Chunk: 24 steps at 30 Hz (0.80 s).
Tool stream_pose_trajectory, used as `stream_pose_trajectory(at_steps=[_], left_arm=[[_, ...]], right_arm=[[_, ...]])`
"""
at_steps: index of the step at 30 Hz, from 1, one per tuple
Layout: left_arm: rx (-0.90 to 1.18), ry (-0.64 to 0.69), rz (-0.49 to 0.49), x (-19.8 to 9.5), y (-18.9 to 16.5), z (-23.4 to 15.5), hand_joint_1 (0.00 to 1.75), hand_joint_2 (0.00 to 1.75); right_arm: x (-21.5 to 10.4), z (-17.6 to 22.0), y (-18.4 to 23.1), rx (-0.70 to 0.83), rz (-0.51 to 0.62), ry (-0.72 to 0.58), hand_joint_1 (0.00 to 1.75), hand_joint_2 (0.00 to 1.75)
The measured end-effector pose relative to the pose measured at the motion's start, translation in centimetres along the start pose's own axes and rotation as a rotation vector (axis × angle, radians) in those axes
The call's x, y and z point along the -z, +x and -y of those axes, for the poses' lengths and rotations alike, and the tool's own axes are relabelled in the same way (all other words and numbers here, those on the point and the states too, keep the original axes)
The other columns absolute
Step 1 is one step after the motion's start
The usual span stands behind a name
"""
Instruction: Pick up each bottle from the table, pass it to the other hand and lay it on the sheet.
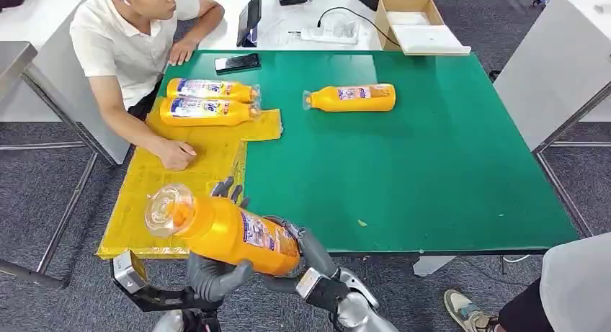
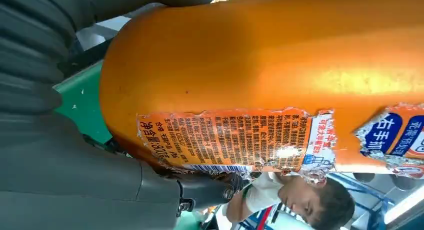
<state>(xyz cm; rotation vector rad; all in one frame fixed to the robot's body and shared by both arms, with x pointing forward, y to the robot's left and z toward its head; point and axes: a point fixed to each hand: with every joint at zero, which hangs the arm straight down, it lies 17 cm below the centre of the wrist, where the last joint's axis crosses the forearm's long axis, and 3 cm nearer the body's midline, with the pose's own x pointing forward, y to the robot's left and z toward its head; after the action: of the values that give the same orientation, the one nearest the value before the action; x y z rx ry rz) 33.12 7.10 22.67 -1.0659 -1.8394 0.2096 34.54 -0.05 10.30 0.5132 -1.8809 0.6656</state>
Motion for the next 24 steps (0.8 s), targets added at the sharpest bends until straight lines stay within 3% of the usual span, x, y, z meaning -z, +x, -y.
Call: stream_pose_trajectory(at_steps=[5, 6, 11, 12, 13, 24], left_arm=[[-0.001, -0.027, -0.019, -0.3, -0.4, 0.1, 0.0, 1.75], [0.011, -0.037, -0.026, -0.4, -0.5, 0.2, 0.21, 1.75], [0.099, -0.074, -0.101, -0.8, -2.2, -0.2, 0.21, 1.75], [0.104, -0.074, -0.111, -0.9, -2.4, -0.4, 1.61, 1.75], [0.108, -0.074, -0.118, -0.9, -2.6, -0.5, 1.69, 1.75], [0.396, -0.087, -0.247, -1.5, -6.5, -2.2, 1.75, 1.75]], right_arm=[[-0.1, -0.2, -0.2, 0.006, -0.007, 0.008, 1.75, 1.75], [-0.1, -0.3, -0.3, 0.011, -0.009, 0.011, 1.75, 1.75], [-0.7, -0.5, -1.1, 0.002, -0.03, 0.026, 1.75, 1.75], [-0.8, -0.5, -1.2, 0.0, -0.034, 0.028, 1.75, 1.75], [-0.9, -0.5, -1.4, 0.0, -0.038, 0.03, 1.75, 1.75], [-2.0, -1.0, -3.4, -0.045, -0.118, 0.066, 1.75, 1.75]])
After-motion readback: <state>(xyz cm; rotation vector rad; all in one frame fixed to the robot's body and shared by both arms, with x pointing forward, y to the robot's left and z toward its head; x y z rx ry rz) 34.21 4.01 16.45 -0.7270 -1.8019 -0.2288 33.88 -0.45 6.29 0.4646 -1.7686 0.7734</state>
